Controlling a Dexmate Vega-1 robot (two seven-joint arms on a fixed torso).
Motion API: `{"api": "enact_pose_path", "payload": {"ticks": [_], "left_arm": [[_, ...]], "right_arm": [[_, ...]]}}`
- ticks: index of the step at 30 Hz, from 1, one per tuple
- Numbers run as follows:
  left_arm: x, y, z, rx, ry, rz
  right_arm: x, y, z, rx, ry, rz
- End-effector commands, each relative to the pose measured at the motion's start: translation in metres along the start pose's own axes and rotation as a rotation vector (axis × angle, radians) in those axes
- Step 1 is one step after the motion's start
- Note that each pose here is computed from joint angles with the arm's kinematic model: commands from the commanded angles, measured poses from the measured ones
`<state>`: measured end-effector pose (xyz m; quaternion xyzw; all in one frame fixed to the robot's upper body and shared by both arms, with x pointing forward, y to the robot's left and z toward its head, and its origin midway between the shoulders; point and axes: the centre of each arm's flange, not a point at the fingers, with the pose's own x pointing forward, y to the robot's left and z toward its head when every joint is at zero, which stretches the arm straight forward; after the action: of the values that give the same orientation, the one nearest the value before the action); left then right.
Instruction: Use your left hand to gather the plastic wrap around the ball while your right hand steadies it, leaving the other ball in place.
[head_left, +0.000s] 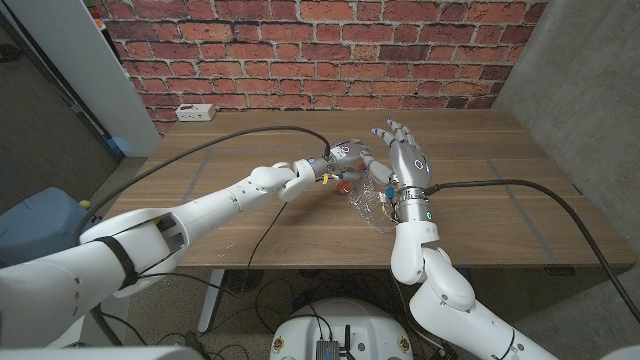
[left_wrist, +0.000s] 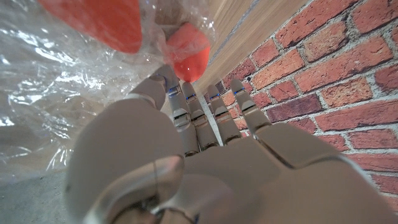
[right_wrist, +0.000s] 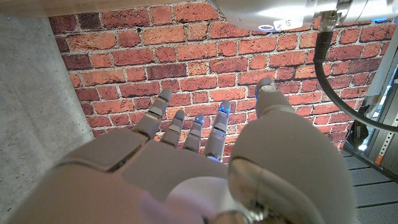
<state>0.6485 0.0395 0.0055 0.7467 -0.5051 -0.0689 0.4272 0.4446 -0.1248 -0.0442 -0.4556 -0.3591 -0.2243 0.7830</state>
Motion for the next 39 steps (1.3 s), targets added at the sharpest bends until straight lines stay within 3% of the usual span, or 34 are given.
{"api": "enact_pose_path", "payload": {"ticks": [1, 7, 19, 28, 31, 35, 39], "left_arm": [[0.003, -0.01, 0.017, 0.058, -0.057, 0.012], [-0.002, -0.006, 0.019, 0.093, -0.04, 0.076], [-0.008, -0.004, 0.022, 0.131, 0.031, 0.122], [-0.026, 0.009, 0.018, -0.102, 0.172, 0.418], [-0.03, 0.014, 0.017, -0.192, 0.175, 0.437], [-0.038, 0.021, 0.015, -0.291, 0.134, 0.413], [-0.049, 0.023, 0.017, -0.329, 0.126, 0.422]], "right_arm": [[0.001, -0.002, -0.002, -0.001, 0.0, 0.001], [0.001, -0.003, 0.0, -0.006, -0.001, 0.003], [-0.002, -0.007, 0.002, -0.014, -0.009, 0.008], [-0.002, -0.009, 0.003, -0.021, -0.018, 0.015], [-0.002, -0.009, 0.002, -0.021, -0.02, 0.016], [-0.003, -0.011, 0.003, -0.024, -0.018, 0.01], [-0.003, -0.011, 0.003, -0.022, -0.016, 0.011]]}}
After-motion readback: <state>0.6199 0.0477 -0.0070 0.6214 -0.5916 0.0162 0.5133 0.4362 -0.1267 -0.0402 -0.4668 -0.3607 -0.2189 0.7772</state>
